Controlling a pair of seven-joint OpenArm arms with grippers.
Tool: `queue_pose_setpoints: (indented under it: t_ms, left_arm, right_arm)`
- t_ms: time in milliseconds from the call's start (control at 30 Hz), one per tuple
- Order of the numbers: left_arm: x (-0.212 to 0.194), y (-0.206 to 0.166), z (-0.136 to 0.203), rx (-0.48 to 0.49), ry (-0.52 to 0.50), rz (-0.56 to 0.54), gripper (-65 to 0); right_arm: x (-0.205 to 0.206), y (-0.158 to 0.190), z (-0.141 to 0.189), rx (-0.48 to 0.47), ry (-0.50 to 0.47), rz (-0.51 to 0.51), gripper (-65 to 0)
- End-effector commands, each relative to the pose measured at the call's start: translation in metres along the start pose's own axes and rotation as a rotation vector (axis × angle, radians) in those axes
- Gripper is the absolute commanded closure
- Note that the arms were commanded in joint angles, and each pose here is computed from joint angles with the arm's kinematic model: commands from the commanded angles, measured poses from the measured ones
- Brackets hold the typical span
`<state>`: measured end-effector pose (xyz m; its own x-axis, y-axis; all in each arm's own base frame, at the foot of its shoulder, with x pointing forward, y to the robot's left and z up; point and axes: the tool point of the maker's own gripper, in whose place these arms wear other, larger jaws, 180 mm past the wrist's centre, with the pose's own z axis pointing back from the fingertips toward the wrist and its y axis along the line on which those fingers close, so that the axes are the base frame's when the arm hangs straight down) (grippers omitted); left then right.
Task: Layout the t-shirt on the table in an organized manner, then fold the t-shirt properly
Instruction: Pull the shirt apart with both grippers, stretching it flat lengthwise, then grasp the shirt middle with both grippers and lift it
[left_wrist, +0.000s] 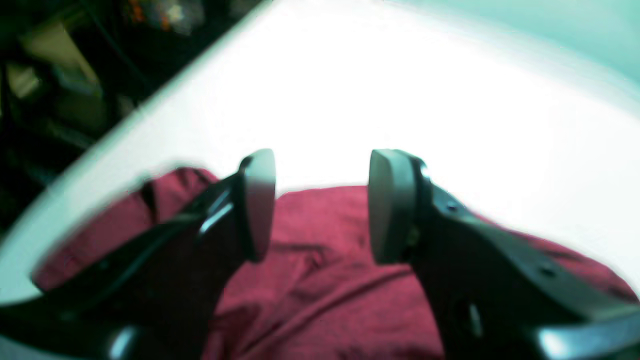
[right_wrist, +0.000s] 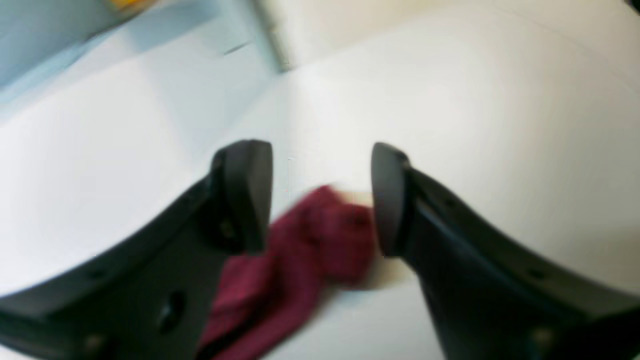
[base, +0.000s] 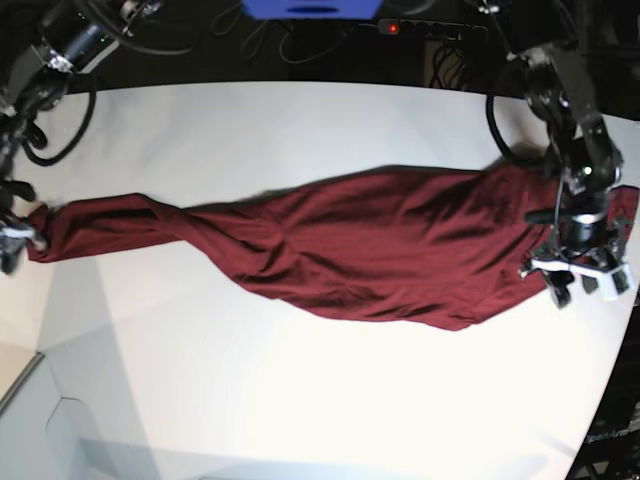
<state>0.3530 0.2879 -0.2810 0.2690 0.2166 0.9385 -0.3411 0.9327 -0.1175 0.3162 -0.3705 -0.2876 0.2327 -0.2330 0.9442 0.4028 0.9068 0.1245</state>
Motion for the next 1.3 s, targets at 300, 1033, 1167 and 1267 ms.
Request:
queue_pose_setpoints:
  t_ms: [300, 1033, 1167, 1267]
  left_arm:
    - [-0.023, -0.007, -0.081, 0.018, 0.124, 0.129, -29.5]
    - [-0.106, -0.059, -0.123, -0.079, 0.246, -0.057, -29.0]
    - [-0.117, -0.057, -0.124, -0.073, 0.264, -0.055, -25.4]
    - [-0.121, -0.055, -0.123, -0.07, 0.274, -0.056, -8.1]
  right_arm:
    - [-0.028, 0.237, -0.004, 0.607, 0.063, 0.219, -40.8]
    - [-0.088, 0.344, -0.002, 0.803, 0.244, 0.174, -40.6]
    - [-0.095, 0.359, 0.009, 0.849, 0.254, 0.213, -40.6]
    - [-0.111, 0.376, 0.023, 0.906, 0.281, 0.26, -40.7]
